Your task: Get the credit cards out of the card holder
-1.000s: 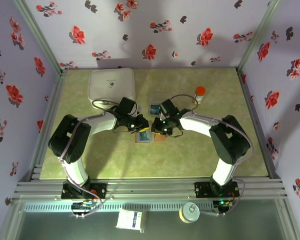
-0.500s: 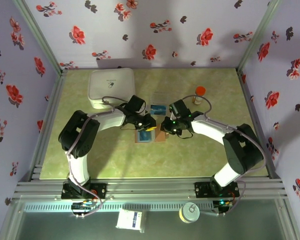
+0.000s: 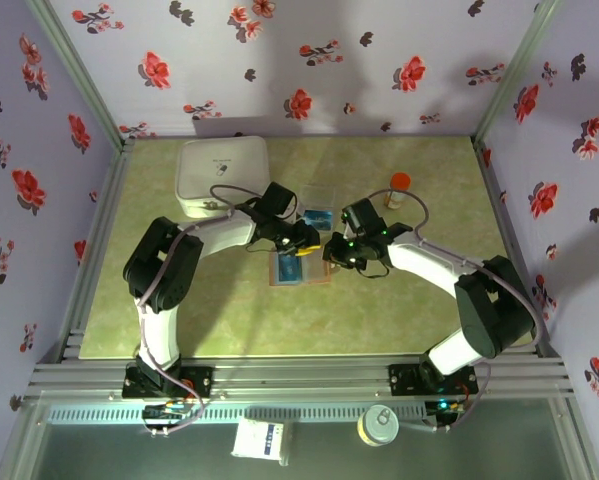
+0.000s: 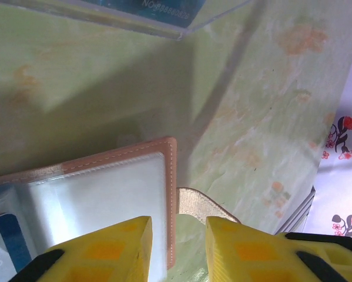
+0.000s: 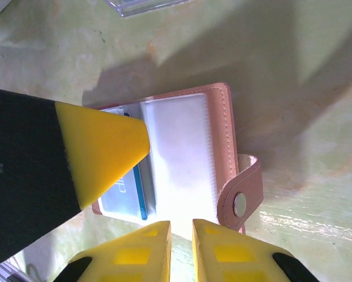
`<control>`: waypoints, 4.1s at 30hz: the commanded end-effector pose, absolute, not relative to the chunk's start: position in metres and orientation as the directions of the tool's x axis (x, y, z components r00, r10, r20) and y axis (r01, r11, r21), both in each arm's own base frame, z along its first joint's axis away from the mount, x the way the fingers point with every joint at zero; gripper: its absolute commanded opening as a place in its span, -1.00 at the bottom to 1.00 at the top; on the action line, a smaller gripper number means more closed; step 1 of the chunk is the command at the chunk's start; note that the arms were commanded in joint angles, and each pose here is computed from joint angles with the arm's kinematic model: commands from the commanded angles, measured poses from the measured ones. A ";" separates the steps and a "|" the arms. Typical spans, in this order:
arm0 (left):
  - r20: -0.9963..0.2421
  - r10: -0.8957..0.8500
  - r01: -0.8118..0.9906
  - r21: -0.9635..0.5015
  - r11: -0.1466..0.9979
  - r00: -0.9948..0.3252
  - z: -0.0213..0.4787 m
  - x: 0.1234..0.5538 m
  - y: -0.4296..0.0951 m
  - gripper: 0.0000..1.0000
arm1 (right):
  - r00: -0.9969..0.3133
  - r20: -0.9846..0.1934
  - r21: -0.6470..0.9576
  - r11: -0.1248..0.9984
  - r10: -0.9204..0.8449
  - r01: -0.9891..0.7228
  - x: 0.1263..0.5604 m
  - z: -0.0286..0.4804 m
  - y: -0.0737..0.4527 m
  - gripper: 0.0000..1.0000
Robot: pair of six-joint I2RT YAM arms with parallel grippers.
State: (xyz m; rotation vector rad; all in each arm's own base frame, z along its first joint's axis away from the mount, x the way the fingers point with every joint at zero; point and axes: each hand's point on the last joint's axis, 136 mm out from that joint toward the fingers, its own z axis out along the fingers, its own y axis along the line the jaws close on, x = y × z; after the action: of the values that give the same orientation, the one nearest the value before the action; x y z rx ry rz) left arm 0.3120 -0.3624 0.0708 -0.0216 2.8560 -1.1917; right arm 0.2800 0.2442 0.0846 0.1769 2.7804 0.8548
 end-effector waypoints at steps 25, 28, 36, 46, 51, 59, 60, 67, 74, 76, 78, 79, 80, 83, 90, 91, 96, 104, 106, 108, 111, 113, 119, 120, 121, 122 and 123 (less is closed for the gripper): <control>-0.054 -0.153 -0.072 -0.698 0.712 -0.987 0.073 0.294 -0.274 -0.53 | -0.992 -0.117 0.577 0.816 0.040 -0.035 0.291 0.068 0.331 -0.61; -0.051 -0.169 -0.086 -0.698 0.711 -0.984 0.071 0.294 -0.270 -0.54 | -0.993 -0.113 0.573 0.818 0.025 -0.044 0.291 0.065 0.333 -0.61; -0.029 -0.169 -0.101 -0.697 0.709 -0.985 0.062 0.296 -0.273 -0.68 | -0.995 -0.099 0.552 0.833 0.018 -0.040 0.287 0.055 0.327 -0.61; 0.005 -0.154 -0.119 -0.656 0.745 -0.988 0.038 0.291 -0.269 -0.88 | -0.997 -0.082 0.540 0.841 0.009 -0.037 0.286 0.045 0.327 -0.60; 0.013 -0.147 -0.121 -0.643 0.756 -0.989 0.032 0.289 -0.267 -0.94 | -0.997 -0.079 0.536 0.844 0.007 -0.037 0.288 0.042 0.329 -0.61; 0.013 -0.141 -0.121 -0.603 0.788 -0.990 0.022 0.286 -0.259 -1.00 | -0.997 -0.074 0.527 0.849 0.006 -0.034 0.289 0.036 0.328 -0.60; 0.012 -0.140 -0.119 -0.600 0.791 -0.990 0.022 0.286 -0.259 -1.00 | -0.997 -0.074 0.526 0.850 0.004 -0.036 0.289 0.036 0.328 -0.60; 0.018 -0.137 -0.122 -0.586 0.801 -0.990 0.017 0.285 -0.256 -1.00 | -0.998 -0.068 0.528 0.849 0.000 -0.036 0.289 0.033 0.328 -0.68; 0.014 -0.136 -0.118 -0.588 0.800 -0.991 0.020 0.286 -0.257 -1.00 | -0.998 -0.058 0.533 0.846 -0.002 -0.032 0.288 0.030 0.330 -0.74; 0.010 -0.133 -0.113 -0.591 0.798 -0.991 0.022 0.287 -0.258 -1.00 | -0.998 -0.056 0.529 0.848 -0.002 -0.031 0.288 0.028 0.328 -0.74; 0.005 -0.133 -0.109 -0.594 0.797 -0.991 0.025 0.288 -0.259 -1.00 | -0.999 -0.054 0.521 0.853 -0.001 -0.029 0.288 0.026 0.327 -0.71; 0.003 -0.132 -0.108 -0.594 0.797 -0.991 0.026 0.288 -0.258 -1.00 | -0.999 -0.052 0.515 0.857 0.002 -0.025 0.288 0.025 0.325 -0.67; 0.000 -0.131 -0.106 -0.595 0.797 -0.991 0.028 0.287 -0.258 -1.00 | -0.999 -0.054 0.511 0.859 0.002 -0.026 0.288 0.024 0.324 -0.64; -0.003 -0.128 -0.102 -0.583 0.806 -0.992 0.027 0.286 -0.256 -1.00 | -0.998 -0.058 0.493 0.870 0.006 -0.023 0.288 0.022 0.320 -0.59; 0.012 -0.129 -0.113 -0.566 0.817 -0.992 0.018 0.283 -0.252 -1.00 | -0.996 -0.085 0.455 0.890 0.003 -0.036 0.290 0.027 0.310 -0.53; 0.009 -0.128 -0.111 -0.566 0.817 -0.992 0.019 0.283 -0.253 -1.00 | -0.996 -0.088 0.450 0.892 0.002 -0.038 0.290 0.027 0.309 -0.54; -0.010 -0.130 -0.100 -0.579 0.809 -0.991 0.028 0.287 -0.255 -0.95 | -0.996 -0.093 0.440 0.897 0.000 -0.041 0.290 0.028 0.306 -0.53; -0.028 -0.128 -0.086 -0.593 0.800 -0.991 0.041 0.288 -0.256 -0.88 | -0.995 -0.100 0.450 0.892 0.002 -0.043 0.291 0.032 0.307 -0.53; -0.022 -0.127 -0.090 -0.591 0.802 -0.992 0.039 0.287 -0.256 -0.92 | -0.995 -0.098 0.455 0.889 0.004 -0.041 0.291 0.033 0.308 -0.53; -0.013 -0.126 -0.094 -0.586 0.805 -0.992 0.035 0.285 -0.256 -0.96 | -0.995 -0.099 0.466 0.884 0.008 -0.039 0.291 0.034 0.309 -0.52; -0.002 -0.127 -0.102 -0.583 0.806 -0.992 0.029 0.284 -0.256 -0.98 | -0.994 -0.104 0.483 0.875 0.012 -0.040 0.292 0.039 0.312 -0.52; 0.005 -0.126 -0.105 -0.582 0.806 -0.992 0.025 0.283 -0.256 -1.00 | -0.994 -0.110 0.493 0.869 0.016 -0.041 0.292 0.043 0.313 -0.52; 0.008 -0.121 -0.105 -0.559 0.823 -0.993 0.018 0.282 -0.252 -1.00 | -0.993 -0.114 0.541 0.840 0.028 -0.038 0.294 0.050 0.319 -0.51; 0.005 -0.120 -0.103 -0.554 0.826 -0.993 0.017 0.283 -0.251 -1.00 | -0.993 -0.112 0.554 0.832 0.030 -0.037 0.294 0.051 0.321 -0.51; 0.002 -0.119 -0.101 -0.551 0.828 -0.993 0.017 0.283 -0.251 -1.00 | -0.994 -0.108 0.567 0.823 0.032 -0.035 0.294 0.052 0.323 -0.51; -0.002 -0.118 -0.098 -0.550 0.830 -0.993 0.018 0.284 -0.251 -1.00 | -0.994 -0.105 0.578 0.816 0.035 -0.032 0.294 0.052 0.324 -0.51; -0.003 -0.118 -0.097 -0.548 0.831 -0.993 0.018 0.285 -0.250 -1.00 | -0.994 -0.101 0.589 0.807 0.036 -0.031 0.294 0.052 0.326 -0.51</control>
State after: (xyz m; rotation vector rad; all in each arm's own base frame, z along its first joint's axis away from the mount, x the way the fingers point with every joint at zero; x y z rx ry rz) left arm 0.2863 -0.2585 0.0298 -0.1846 2.9319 -0.9694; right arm 0.2935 0.3221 0.0423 -0.0197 2.9143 0.8545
